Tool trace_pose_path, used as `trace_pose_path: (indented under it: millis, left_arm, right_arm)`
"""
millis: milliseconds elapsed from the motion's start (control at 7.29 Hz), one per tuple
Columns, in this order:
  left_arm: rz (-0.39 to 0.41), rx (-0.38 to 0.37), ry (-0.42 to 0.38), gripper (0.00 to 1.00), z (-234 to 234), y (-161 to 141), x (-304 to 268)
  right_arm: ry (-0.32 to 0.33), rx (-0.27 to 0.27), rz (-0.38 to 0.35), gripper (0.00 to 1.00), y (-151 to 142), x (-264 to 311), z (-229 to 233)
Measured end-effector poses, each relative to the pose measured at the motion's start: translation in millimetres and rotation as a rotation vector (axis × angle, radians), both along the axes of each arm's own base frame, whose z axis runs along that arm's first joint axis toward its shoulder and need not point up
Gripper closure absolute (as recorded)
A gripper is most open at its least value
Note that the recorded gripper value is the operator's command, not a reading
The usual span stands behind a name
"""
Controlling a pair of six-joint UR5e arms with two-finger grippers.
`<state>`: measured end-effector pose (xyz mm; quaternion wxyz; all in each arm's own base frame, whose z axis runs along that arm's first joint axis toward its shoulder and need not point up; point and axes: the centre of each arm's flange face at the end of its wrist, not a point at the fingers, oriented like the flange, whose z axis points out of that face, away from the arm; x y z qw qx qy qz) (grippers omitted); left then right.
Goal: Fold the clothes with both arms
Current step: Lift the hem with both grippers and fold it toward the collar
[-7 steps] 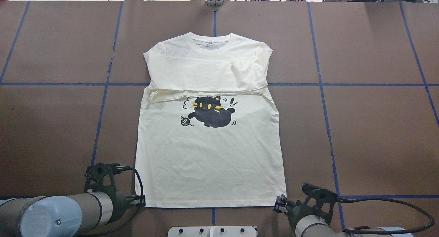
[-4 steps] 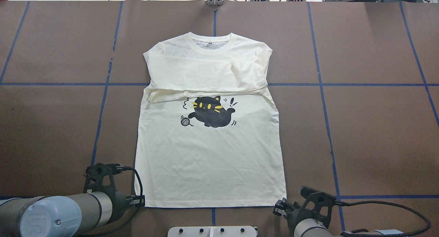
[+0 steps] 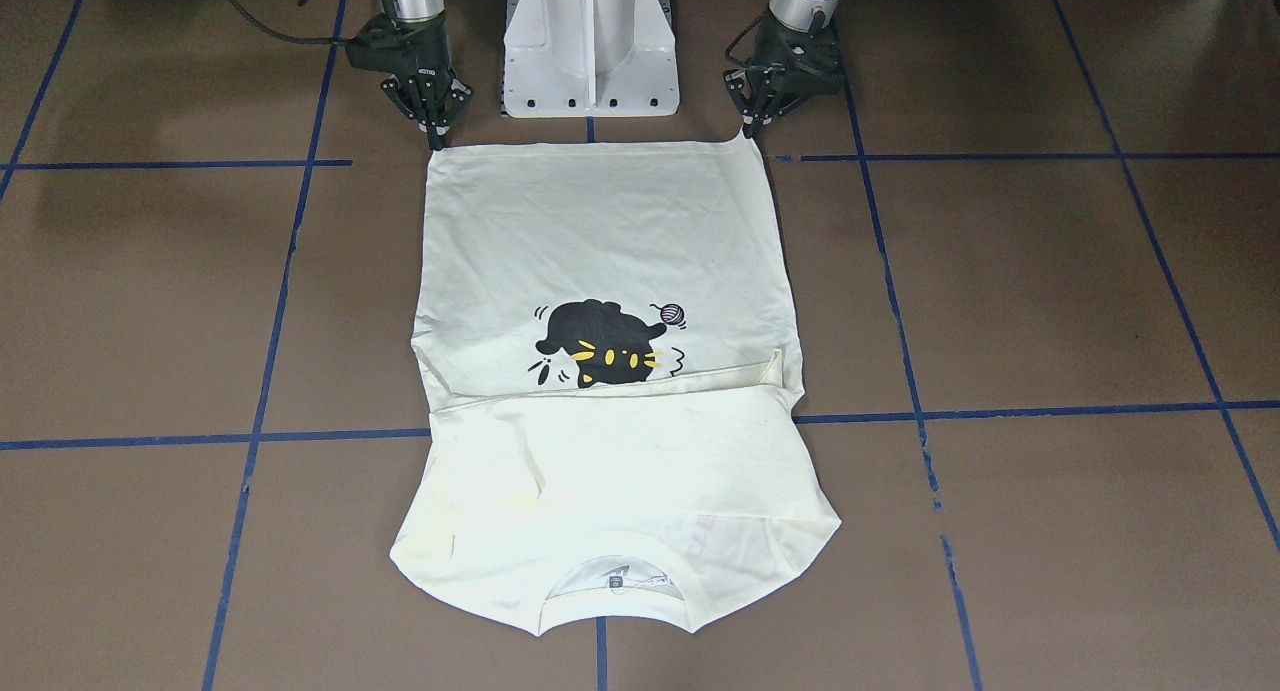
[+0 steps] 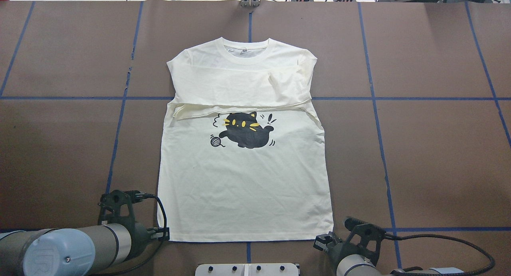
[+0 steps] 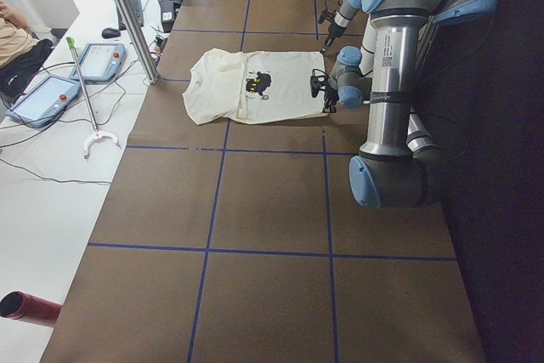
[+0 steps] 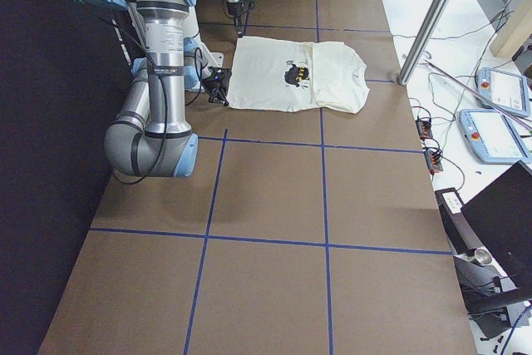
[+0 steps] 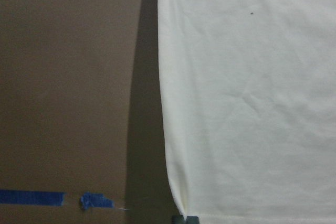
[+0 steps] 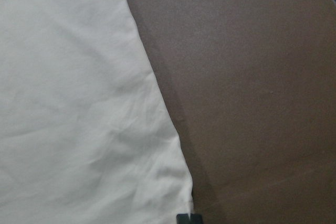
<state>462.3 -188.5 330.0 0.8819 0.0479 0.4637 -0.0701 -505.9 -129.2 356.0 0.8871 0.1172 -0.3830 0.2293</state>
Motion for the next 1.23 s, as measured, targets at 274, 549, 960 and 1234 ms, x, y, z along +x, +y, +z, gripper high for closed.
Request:
trace_pose_path:
  millis: [274, 549, 960, 1234]
  left_arm:
    - [0.004, 0.001, 0.012, 1.00, -6.5, -0.3, -3.4]
    - [0.077, -0.006, 0.042, 1.00, -60.7, 6.5, -45.0]
    - [0.136, -0.060, 0.097, 1.00, -178.1, 6.6, -154.0]
    - [0.135, -0.004, 0.080, 1.00, -188.3, -13.3, -168.4]
  right_arm:
    - [-0.011, -0.002, 0.011, 1.00, -7.8, 7.8, -7.5]
    - [-0.029, -0.023, 0.015, 1.00, -21.3, 53.9, -57.2]
    - [-0.059, -0.110, -0.058, 1.00, -16.6, 167.0, -146.9]
    - [-0.076, -0.115, -0.051, 1.00, -35.7, 177.7, -173.0]
